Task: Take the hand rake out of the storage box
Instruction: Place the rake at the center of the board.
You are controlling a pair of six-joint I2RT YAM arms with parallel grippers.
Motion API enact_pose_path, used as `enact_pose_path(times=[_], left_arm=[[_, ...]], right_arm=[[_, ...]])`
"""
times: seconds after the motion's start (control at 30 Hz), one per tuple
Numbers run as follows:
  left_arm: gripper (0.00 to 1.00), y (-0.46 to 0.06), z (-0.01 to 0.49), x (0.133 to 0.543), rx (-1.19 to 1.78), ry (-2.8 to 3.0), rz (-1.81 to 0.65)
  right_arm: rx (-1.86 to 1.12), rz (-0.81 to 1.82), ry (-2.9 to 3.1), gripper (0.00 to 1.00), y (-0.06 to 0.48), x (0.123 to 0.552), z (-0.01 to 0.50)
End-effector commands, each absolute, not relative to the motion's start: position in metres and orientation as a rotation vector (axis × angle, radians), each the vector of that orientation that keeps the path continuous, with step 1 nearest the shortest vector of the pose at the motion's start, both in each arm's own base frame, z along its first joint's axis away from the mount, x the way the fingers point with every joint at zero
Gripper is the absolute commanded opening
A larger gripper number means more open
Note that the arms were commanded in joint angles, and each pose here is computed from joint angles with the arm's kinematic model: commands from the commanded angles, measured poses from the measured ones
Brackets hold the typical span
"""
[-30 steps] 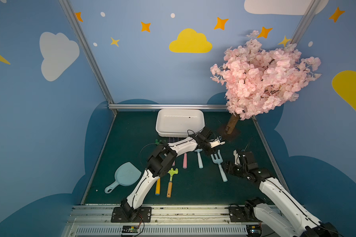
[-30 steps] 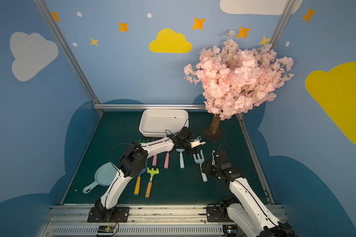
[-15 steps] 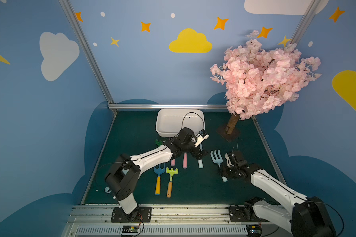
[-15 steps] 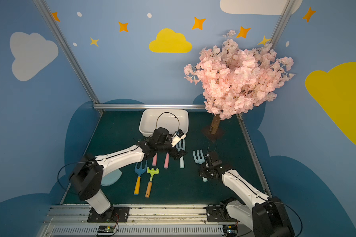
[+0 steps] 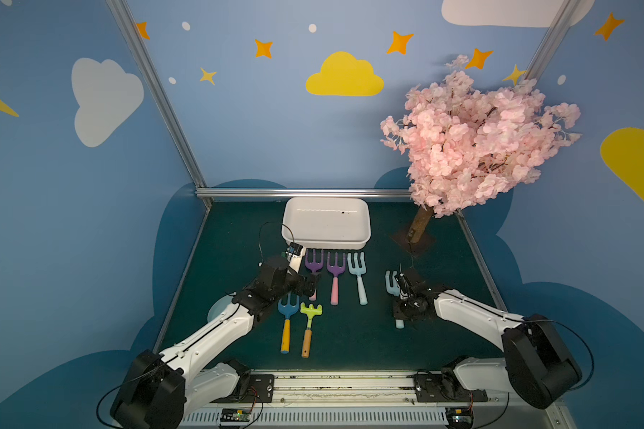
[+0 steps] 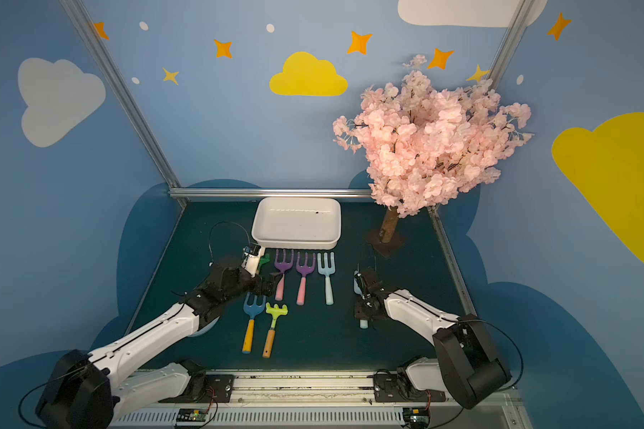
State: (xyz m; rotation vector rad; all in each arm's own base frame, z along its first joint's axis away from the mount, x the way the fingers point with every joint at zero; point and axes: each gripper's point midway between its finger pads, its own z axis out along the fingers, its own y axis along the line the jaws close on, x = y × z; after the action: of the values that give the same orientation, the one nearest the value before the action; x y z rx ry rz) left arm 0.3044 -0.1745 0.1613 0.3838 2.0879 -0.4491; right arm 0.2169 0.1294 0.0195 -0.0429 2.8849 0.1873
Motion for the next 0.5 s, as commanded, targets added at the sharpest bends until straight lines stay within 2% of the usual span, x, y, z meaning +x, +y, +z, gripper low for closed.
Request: enact_pose_path(times=[0.0,0.07,0.3,0.47], left_arm=[[1.00,-0.152,0.163,0.300,0.293,2.084,-0.408],[1.00,-0.142,0.164,0.295,0.277,2.064,-0.390],[1.00,-0.113,0.162,0.283,0.180,2.044,-0.341],[1.00,-0.111,0.166,0.278,0.177,2.018,-0.363]], right_arm=[[-0.063,0.138,2.867,0.05,0.133,0.217,0.027],[-0.071,0.127,2.851,0.00,0.136,0.213,0.033],[-0.110,0.187,2.740,0.00,0.162,0.190,0.074],[-0.156,0.180,2.692,0.00,0.188,0.164,0.082]])
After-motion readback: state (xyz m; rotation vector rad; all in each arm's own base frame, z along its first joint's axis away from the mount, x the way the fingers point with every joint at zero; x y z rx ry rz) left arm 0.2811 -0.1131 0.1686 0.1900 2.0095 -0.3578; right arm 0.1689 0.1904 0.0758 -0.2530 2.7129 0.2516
